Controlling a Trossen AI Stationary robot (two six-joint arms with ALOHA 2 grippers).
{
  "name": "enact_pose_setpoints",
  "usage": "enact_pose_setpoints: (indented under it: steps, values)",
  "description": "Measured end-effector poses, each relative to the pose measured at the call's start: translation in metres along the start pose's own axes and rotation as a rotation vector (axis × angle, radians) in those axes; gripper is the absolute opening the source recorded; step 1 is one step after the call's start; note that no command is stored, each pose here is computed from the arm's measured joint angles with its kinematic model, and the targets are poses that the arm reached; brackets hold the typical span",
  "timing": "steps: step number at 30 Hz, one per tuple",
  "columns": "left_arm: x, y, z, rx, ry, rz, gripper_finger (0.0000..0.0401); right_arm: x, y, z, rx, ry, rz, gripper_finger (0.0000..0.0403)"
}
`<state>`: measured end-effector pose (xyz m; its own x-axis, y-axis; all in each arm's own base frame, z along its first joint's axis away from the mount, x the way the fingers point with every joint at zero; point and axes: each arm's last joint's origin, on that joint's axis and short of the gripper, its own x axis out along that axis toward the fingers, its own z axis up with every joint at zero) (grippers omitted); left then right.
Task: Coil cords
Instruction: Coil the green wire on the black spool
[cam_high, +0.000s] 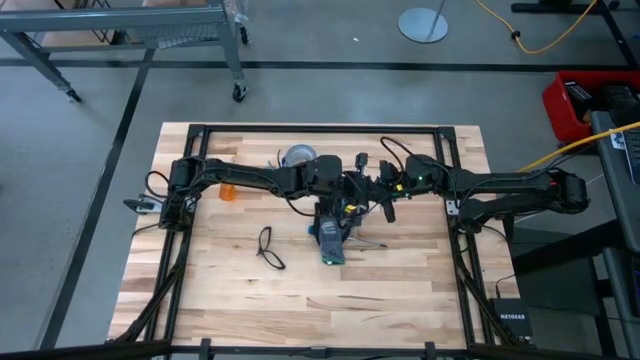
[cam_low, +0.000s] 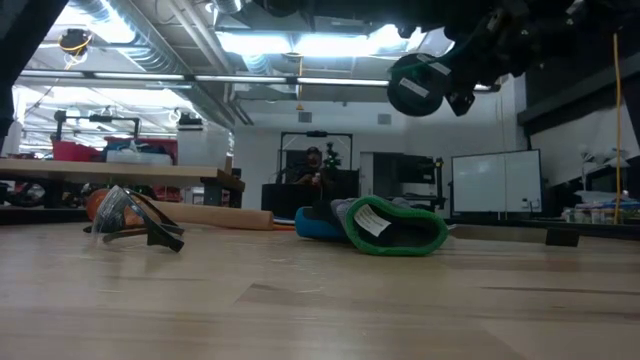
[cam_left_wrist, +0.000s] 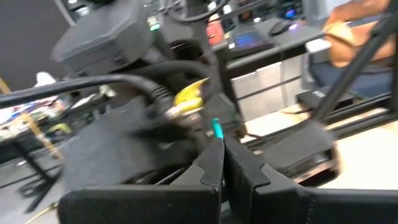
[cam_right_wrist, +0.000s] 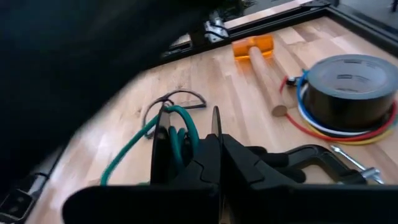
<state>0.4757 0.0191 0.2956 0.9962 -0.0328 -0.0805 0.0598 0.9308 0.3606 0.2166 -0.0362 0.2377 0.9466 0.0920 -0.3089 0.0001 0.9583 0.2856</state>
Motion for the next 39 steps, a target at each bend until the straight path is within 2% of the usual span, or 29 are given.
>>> enact_pose_setpoints:
  steps: [3, 9, 13, 17, 21, 31, 39]
  values:
    - [0.000, 0.001, 0.000, 0.006, 0.015, 0.039, 0.0001, 0.000, 0.001, 0.000, 0.000, 0.005, 0.022, 0.0001]
    - [-0.003, 0.004, 0.005, -0.004, 0.007, 0.048, 0.0001, -0.003, 0.001, 0.000, 0.000, 0.012, 0.021, 0.0001]
    - [-0.011, 0.008, 0.015, -0.043, 0.006, 0.073, 0.0005, -0.003, 0.000, -0.003, 0.005, 0.032, -0.033, 0.0001]
    - [-0.021, 0.008, 0.021, -0.085, 0.099, 0.095, 0.0013, -0.003, -0.002, -0.004, 0.004, 0.033, -0.083, 0.0001]
    - [-0.027, 0.004, 0.020, -0.104, 0.185, 0.064, 0.0039, -0.003, -0.002, -0.002, 0.000, 0.013, -0.099, 0.0001]
    - [-0.029, -0.014, 0.014, -0.131, 0.299, -0.003, 0.0137, -0.005, 0.002, 0.018, -0.044, -0.038, -0.097, 0.0001]
    - [-0.028, -0.025, 0.018, -0.126, 0.290, -0.028, 0.0155, -0.005, 0.002, 0.019, -0.057, -0.044, -0.104, 0.0001]
